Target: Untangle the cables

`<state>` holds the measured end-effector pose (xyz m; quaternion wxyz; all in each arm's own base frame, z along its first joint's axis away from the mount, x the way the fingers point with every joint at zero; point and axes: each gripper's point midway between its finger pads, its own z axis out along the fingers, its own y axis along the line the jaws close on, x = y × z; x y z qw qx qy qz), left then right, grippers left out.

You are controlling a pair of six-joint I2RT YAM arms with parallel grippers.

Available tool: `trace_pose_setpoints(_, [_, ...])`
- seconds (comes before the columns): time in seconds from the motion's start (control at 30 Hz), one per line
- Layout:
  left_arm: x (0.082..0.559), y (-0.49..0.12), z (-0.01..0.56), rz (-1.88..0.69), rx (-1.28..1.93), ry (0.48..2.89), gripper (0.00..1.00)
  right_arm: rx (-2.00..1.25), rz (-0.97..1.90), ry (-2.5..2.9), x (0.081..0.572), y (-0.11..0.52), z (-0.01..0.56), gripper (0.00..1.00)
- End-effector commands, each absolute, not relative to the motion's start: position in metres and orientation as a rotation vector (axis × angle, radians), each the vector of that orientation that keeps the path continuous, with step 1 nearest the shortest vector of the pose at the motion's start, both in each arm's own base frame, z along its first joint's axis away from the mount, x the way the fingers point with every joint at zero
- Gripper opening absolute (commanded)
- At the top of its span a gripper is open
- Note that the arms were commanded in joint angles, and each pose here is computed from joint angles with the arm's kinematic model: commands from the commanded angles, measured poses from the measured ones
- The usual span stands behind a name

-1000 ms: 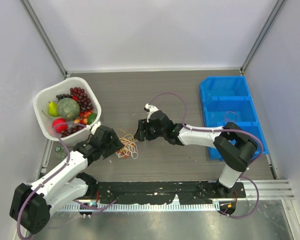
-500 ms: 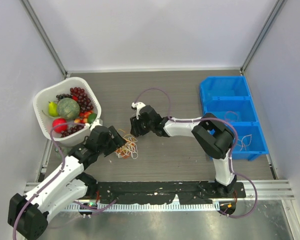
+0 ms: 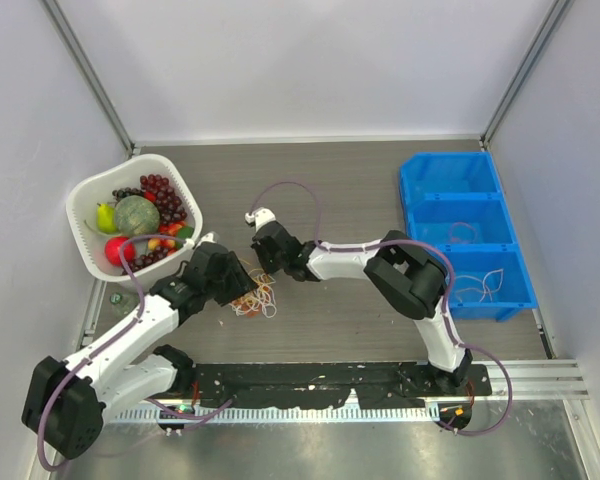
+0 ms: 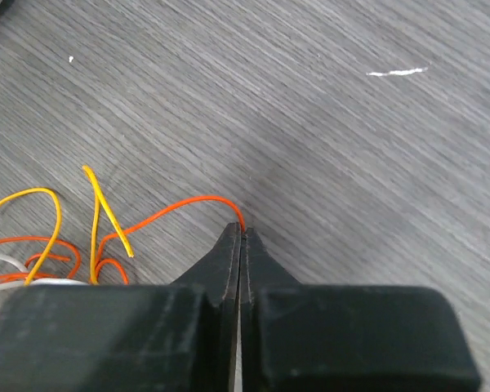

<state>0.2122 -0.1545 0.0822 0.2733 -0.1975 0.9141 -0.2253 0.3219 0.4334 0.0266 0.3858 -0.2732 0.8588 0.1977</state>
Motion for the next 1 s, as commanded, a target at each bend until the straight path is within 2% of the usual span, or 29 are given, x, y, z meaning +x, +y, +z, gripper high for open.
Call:
trace_pose_setpoints(0.0, [0.233,-0.169,0.115,-0.696,-0.468,2.366,0.47,-0.602,0.358,2.152,0.328,0.412,0.031,0.01])
trace_pose_setpoints(0.1, [0.235,-0.169,0.118,-0.702,-0.479,2.344,0.46,-0.597,0.418,2.117,0.316,0.403,0.045,0.01])
trace_pose_setpoints(0.2, [0.238,-0.167,0.119,-0.695,-0.487,2.328,0.46,-0.565,0.575,2.004,0.306,0.406,0.093,0.01])
trace_pose_setpoints(0.47, [0.252,-0.178,0.125,-0.723,-0.47,2.327,0.48,-0.435,0.762,1.902,0.282,0.389,0.152,0.01])
trace_pose_setpoints(0.57, [0.251,-0.194,0.118,-0.798,-0.43,2.367,0.51,-0.401,0.82,1.853,0.277,0.386,0.176,0.01])
trace_pose_setpoints(0.77, [0.261,-0.199,0.087,-0.775,-0.489,2.459,0.76,-0.419,0.952,1.829,0.261,0.394,0.203,0.01])
trace_pose_setpoints(0.87, [0.265,-0.199,0.063,-0.719,-0.504,2.519,0.84,-0.419,1.041,1.803,0.252,0.4,0.217,0.01])
trace_pose_setpoints(0.97, [0.264,-0.187,0.037,-0.612,-0.57,2.597,0.84,-0.443,1.11,1.778,0.243,0.403,0.236,0.01])
